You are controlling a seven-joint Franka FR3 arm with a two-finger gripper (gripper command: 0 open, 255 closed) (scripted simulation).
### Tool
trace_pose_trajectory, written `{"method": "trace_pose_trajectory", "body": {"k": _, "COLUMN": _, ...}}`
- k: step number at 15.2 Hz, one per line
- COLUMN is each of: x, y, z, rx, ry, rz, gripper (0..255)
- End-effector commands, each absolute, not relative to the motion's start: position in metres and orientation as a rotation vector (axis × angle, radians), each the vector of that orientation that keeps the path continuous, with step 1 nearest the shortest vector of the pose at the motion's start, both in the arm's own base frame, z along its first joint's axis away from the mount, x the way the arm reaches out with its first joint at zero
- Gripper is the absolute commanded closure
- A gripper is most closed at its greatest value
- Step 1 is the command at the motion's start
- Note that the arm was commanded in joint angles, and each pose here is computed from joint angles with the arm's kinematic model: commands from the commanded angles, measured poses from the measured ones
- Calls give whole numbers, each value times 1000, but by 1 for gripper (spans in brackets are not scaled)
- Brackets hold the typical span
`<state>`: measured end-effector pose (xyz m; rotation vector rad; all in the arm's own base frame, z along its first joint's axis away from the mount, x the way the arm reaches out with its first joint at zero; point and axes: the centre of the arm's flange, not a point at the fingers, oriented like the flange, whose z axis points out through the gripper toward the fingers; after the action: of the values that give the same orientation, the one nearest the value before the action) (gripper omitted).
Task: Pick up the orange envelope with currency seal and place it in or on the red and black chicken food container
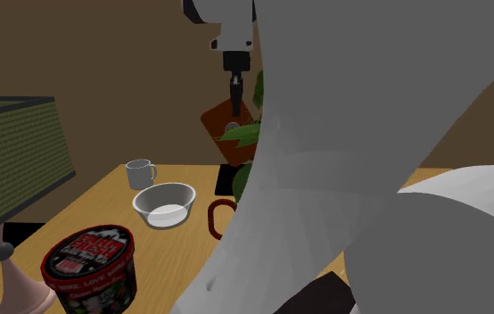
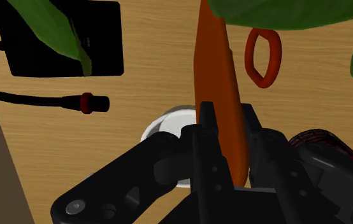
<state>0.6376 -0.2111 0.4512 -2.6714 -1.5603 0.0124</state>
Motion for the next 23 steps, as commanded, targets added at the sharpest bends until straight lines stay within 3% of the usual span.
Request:
{"method": "trace_pose_trajectory", "body": {"k": 1, "x": 633, "y": -200, "z": 460, "rx": -2671, "ry": -1560, "rz": 12, "gripper": 255}}
{"method": "trace_pose_trajectory", "body": {"k": 23, "x": 532, "y": 68, "z": 507, "rx": -2671, "ry": -1560, "rz": 12, "gripper": 255}}
